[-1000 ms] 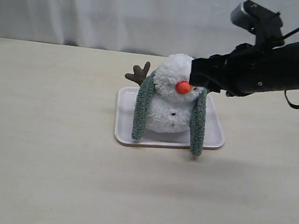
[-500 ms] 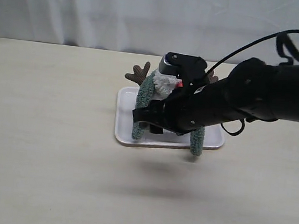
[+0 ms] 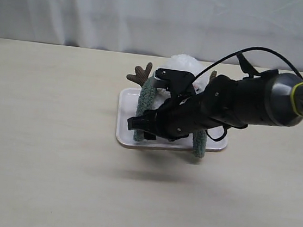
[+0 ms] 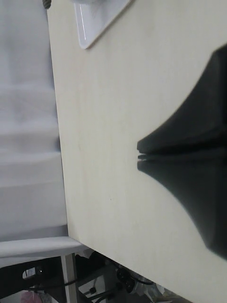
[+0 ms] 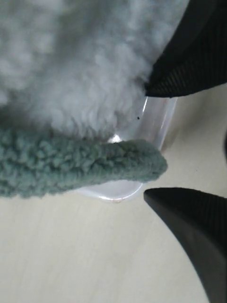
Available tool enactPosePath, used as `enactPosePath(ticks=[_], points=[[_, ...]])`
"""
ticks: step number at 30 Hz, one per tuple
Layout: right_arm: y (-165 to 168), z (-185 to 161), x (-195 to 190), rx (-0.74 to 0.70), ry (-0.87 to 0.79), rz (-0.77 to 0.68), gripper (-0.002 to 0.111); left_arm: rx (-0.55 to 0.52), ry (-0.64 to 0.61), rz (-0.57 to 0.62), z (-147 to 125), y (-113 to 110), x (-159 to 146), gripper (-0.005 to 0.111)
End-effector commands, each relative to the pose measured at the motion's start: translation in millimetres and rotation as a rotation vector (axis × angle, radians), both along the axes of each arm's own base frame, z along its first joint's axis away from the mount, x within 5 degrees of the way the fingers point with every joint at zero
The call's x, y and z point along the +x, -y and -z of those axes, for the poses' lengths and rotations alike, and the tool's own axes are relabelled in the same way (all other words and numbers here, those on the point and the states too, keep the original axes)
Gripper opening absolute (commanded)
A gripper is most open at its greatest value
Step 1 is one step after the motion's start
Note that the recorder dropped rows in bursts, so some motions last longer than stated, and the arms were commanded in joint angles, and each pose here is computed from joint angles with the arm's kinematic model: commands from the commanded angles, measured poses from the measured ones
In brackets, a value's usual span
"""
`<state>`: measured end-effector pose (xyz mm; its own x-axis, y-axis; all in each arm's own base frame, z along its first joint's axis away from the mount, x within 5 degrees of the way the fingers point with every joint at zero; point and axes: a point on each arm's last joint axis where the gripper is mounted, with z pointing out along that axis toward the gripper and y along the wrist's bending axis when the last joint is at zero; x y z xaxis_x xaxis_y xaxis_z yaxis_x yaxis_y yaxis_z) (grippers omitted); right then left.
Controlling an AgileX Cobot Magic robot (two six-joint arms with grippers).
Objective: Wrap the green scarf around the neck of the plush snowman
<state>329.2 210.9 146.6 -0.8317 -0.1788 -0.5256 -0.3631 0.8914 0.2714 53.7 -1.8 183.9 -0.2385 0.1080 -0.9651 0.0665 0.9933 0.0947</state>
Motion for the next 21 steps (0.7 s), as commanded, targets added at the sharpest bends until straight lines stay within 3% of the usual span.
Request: enactPosePath(ticks=[1, 12, 21], points=[[-7.4, -4.4, 5.9, 0.009, -0.019, -0.029, 0.054, -0.005, 0.010, 0.003, -0.1, 0.3, 0.2, 0.000], [-14.4, 14.4, 9.7, -0.021, 0.022, -0.035, 0.054, -0.005, 0.010, 0.003, -0.1, 0.3, 0.2, 0.000], [-37.8, 11.9, 4.6, -0.022, 0.165, -0.072, 0.054, -0.005, 0.010, 0.003, -0.1, 0.3, 0.2, 0.000]])
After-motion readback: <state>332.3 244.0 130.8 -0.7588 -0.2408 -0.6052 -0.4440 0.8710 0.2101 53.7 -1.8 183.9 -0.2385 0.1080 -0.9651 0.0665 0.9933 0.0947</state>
